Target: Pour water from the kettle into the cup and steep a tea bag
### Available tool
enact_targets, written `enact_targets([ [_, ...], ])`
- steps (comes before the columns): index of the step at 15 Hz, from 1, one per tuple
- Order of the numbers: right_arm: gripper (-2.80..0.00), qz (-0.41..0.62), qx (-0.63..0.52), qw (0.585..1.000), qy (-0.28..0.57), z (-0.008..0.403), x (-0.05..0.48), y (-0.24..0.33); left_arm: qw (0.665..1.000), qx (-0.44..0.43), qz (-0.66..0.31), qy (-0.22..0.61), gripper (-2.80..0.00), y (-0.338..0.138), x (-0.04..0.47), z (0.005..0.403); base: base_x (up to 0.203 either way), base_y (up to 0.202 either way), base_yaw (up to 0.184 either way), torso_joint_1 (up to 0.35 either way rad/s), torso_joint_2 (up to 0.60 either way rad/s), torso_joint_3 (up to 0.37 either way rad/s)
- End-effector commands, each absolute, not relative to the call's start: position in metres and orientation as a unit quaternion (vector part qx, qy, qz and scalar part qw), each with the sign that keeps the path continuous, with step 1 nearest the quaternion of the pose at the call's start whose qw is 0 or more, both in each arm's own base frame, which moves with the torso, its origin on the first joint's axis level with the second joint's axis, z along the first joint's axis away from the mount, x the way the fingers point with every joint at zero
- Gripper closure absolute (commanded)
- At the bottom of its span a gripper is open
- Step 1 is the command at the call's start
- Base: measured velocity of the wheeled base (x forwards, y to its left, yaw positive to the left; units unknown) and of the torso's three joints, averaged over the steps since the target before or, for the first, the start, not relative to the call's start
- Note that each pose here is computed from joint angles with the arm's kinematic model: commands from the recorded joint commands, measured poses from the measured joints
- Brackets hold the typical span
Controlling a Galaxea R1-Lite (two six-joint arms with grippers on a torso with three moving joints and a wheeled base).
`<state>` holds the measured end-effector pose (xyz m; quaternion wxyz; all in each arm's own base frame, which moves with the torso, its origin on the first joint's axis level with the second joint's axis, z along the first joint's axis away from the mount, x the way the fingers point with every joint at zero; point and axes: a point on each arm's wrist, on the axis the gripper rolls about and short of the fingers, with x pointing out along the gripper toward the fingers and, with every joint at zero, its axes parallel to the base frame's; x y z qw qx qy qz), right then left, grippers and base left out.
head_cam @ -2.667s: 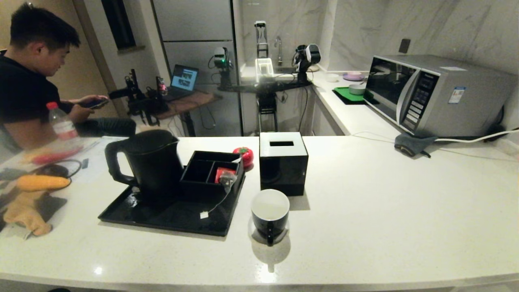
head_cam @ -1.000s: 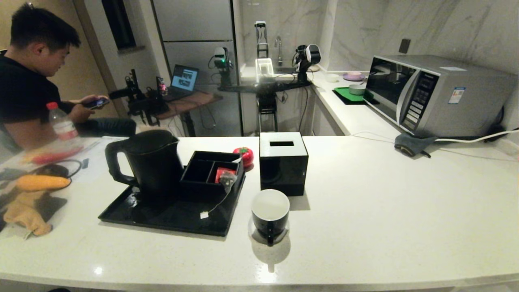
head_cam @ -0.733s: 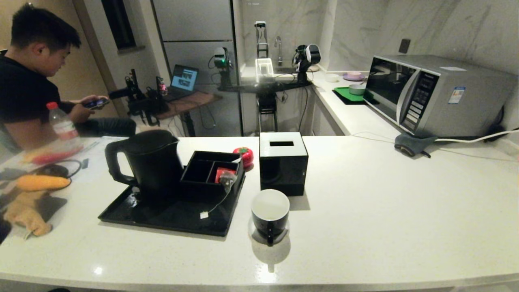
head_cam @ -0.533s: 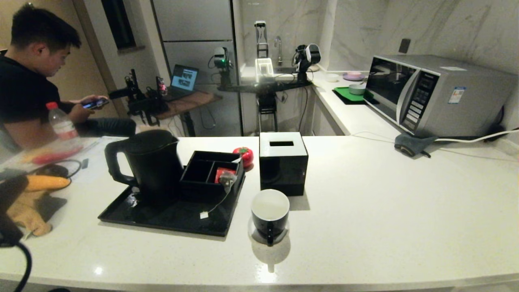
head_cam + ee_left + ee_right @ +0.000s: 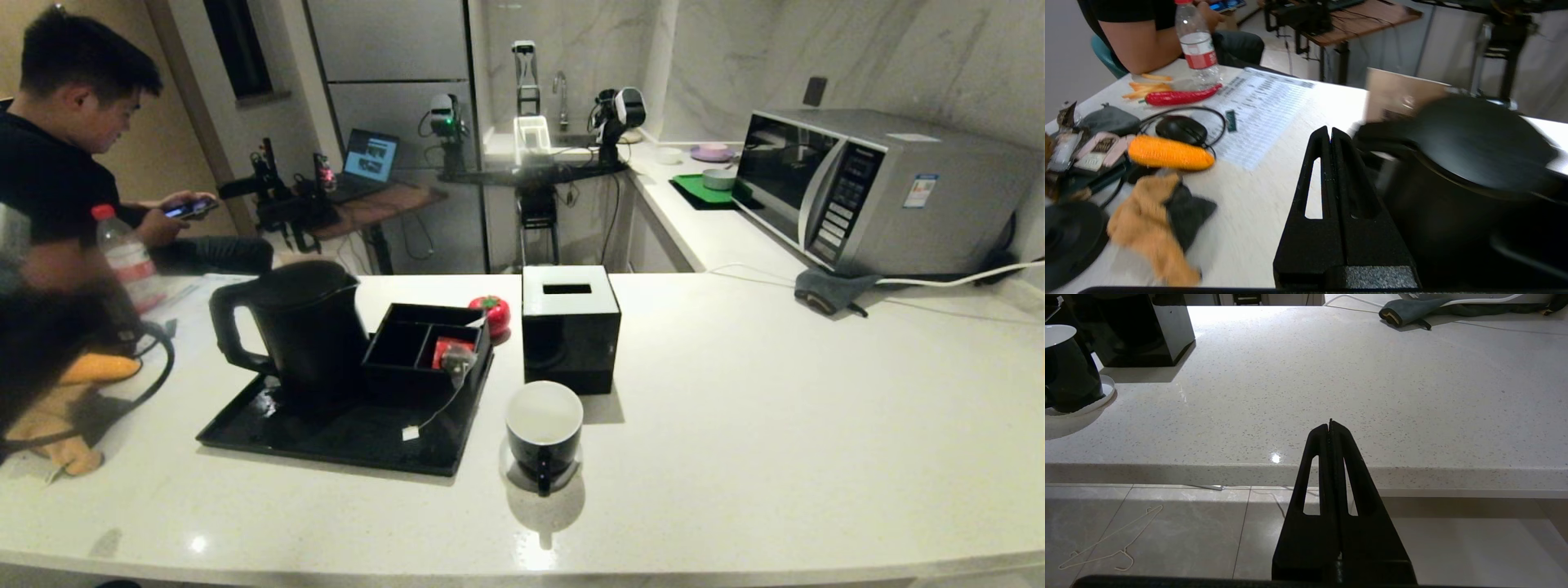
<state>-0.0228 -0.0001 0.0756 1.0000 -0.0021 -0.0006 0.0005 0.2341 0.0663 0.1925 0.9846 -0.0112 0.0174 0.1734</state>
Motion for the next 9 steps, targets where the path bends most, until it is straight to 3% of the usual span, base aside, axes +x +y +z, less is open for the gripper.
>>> enact_targets([
  [1,0.0,0.001,-0.002,1.0,-0.001,0.076,-0.023,0.0,0.98,-0.016,0.191,0.049,0.0,0.095,0.266,0.15,0.0,0.0,0.0,0.0,0.0,0.0],
  [2,0.0,0.001,-0.002,1.0,-0.001,0.076,-0.023,0.0,0.981,-0.017,0.189,0.049,-2.8,0.1,0.269,0.141,0.0,0.0,0.0,0.0,0.0,0.0],
  [9,0.0,0.001,-0.002,1.0,-0.001,0.076,-0.023,0.0,0.988,-0.017,0.142,0.066,-2.8,0.096,0.259,0.093,0.0,0.0,0.0,0.0,0.0,0.0],
])
